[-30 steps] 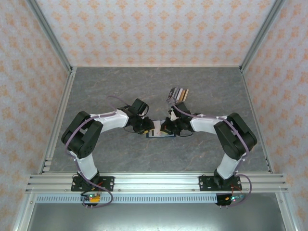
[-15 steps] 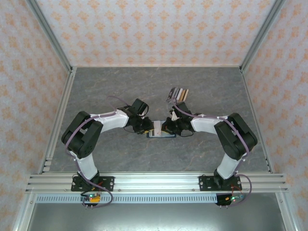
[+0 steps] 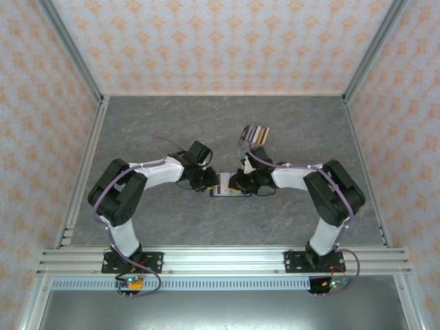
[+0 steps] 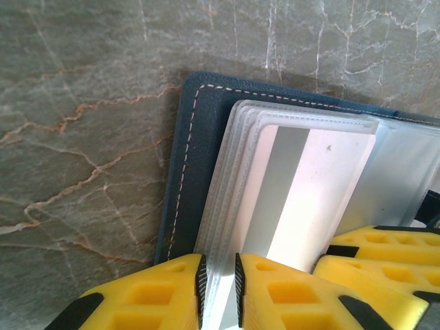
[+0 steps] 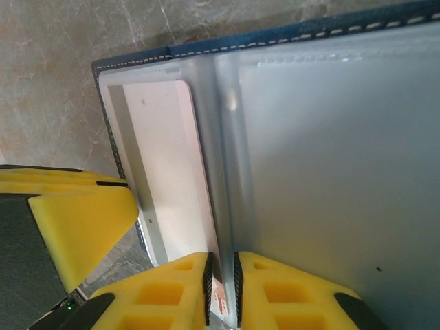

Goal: Take the credit cards out of the card holder

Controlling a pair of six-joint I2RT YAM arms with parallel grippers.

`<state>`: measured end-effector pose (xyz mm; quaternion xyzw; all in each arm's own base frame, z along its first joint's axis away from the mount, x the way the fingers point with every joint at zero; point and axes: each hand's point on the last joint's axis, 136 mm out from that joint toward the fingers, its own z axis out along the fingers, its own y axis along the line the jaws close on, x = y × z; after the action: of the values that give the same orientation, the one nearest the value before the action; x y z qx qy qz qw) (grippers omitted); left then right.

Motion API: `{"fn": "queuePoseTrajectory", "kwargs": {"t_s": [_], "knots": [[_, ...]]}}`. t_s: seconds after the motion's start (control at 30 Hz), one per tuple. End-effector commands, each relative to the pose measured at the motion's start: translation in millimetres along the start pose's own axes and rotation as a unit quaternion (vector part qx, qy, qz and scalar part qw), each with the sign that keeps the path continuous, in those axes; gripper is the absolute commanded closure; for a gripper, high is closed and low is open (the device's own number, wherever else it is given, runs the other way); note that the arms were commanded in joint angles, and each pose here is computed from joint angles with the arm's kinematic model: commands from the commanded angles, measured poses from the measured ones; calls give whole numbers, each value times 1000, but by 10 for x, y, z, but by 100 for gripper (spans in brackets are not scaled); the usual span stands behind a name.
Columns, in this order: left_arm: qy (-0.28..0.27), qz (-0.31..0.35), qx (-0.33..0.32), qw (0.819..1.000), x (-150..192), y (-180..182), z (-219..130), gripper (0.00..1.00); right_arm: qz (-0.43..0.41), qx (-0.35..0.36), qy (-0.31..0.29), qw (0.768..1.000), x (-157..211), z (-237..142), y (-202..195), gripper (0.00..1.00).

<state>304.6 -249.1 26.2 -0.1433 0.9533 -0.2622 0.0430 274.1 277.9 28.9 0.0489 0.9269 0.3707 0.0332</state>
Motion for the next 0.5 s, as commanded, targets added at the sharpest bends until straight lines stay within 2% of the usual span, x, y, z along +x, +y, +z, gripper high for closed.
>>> {"fn": "queuePoseTrajectory", "kwargs": {"t_s": [0.0, 0.2, 0.47], "knots": [[10, 3, -8, 1000, 53, 31, 21, 79, -9, -7, 3, 1000, -26, 29, 15, 81], [14, -1, -3, 1000, 76, 39, 34, 80, -11, -39, 10, 999, -11, 39, 117, 82], [30, -5, 50, 998, 159, -119, 24, 81, -11, -50, 3, 999, -44, 34, 167, 81]]}}
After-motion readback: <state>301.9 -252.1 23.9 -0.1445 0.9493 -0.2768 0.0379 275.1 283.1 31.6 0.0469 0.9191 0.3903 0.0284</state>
